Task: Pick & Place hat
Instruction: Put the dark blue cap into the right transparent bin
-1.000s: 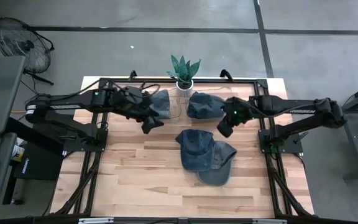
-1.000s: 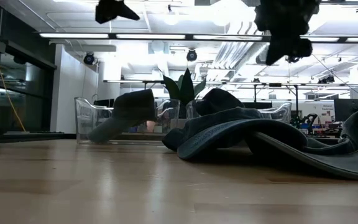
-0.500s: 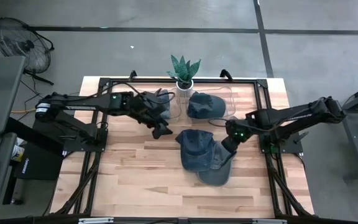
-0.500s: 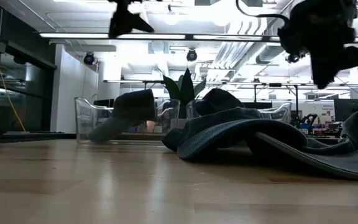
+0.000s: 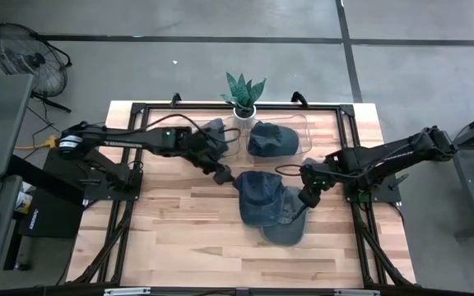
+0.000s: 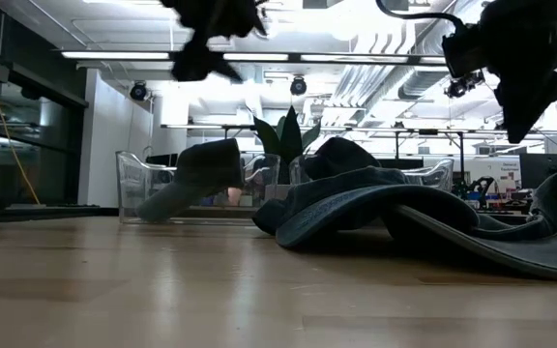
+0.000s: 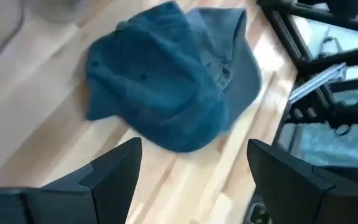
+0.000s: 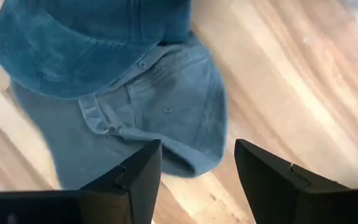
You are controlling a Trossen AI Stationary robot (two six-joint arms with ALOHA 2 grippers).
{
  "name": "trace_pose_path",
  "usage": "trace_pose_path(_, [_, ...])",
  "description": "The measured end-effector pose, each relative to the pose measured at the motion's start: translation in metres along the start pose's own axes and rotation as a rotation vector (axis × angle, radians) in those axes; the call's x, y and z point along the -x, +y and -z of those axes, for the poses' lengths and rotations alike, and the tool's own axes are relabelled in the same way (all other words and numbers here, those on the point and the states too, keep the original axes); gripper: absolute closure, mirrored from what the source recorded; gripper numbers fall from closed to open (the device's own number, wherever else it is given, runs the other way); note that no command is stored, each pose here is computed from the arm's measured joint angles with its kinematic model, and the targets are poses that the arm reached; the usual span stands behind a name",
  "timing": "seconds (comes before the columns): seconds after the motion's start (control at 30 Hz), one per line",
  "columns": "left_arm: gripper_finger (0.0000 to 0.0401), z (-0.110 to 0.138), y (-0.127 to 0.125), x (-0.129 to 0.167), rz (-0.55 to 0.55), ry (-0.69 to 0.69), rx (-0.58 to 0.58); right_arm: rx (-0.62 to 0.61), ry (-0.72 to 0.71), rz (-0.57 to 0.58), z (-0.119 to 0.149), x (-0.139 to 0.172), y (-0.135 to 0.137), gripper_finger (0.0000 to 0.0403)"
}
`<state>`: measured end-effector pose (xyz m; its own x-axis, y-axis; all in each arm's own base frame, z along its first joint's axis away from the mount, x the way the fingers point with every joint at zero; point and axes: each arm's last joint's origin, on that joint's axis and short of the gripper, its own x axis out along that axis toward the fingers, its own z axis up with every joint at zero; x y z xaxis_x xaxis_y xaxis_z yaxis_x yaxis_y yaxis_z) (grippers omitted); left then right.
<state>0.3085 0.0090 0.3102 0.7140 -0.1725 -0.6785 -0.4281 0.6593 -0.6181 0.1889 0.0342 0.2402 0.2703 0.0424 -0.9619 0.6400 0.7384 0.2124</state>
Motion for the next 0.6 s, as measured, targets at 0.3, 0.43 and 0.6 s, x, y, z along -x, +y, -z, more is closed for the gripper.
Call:
trace_pose_path(0.3, [0.0113,0.011,0.002,-0.057,-0.057,0.105,0.178,0.064,-0.065,0.056,0.000,0.004,-0.004,0.0203])
trace_pose_path(0.43, [0.0113,0.018,0.001,-0.077,-0.125,0.061,0.091,0.102,-0.088,0.067,0.001,0.007,-0.006,0.0203])
trace_pose_path(0.6, [0.0113,0.026,0.000,-0.084,-0.268,-0.037,-0.060,0.126,-0.132,0.068,0.001,0.012,-0.008,0.0203])
